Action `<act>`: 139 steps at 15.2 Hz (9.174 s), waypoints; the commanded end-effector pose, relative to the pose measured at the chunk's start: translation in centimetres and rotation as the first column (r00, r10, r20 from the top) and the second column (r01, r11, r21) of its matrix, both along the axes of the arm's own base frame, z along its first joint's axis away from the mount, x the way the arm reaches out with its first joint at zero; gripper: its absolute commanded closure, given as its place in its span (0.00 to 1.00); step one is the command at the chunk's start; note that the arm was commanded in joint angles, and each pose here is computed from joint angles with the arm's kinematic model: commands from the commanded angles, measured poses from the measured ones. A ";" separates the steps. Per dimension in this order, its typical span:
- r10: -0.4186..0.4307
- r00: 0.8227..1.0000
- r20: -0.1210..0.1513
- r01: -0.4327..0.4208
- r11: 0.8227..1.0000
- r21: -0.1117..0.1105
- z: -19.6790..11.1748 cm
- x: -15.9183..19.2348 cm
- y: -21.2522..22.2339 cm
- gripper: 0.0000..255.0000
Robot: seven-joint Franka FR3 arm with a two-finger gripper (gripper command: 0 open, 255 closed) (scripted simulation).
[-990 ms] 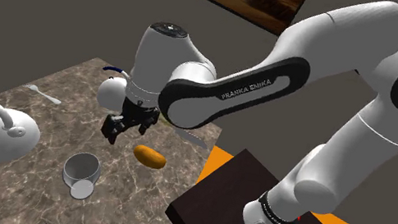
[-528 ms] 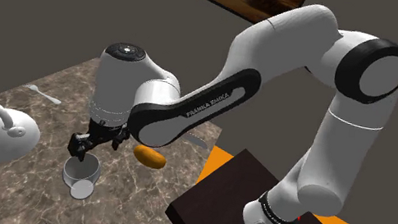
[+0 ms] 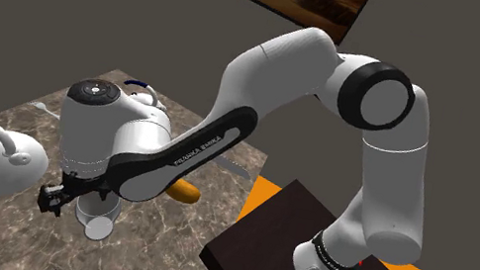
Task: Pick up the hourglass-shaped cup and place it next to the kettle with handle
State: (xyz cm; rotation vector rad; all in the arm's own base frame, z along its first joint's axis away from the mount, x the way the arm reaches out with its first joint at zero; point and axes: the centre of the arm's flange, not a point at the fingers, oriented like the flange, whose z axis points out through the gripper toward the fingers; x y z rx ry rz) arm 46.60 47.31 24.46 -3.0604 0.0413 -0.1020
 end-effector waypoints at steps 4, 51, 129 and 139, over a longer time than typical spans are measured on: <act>-0.001 1.000 0.000 0.001 1.000 0.000 -2.9 0.2 0.6 0.00; -0.001 1.000 0.000 0.001 1.000 0.000 10.0 0.3 0.7 1.00; -0.001 1.000 0.000 0.001 1.000 0.000 16.2 28.7 -56.3 1.00; -0.001 1.000 0.000 0.001 1.000 0.000 11.0 28.7 -56.3 1.00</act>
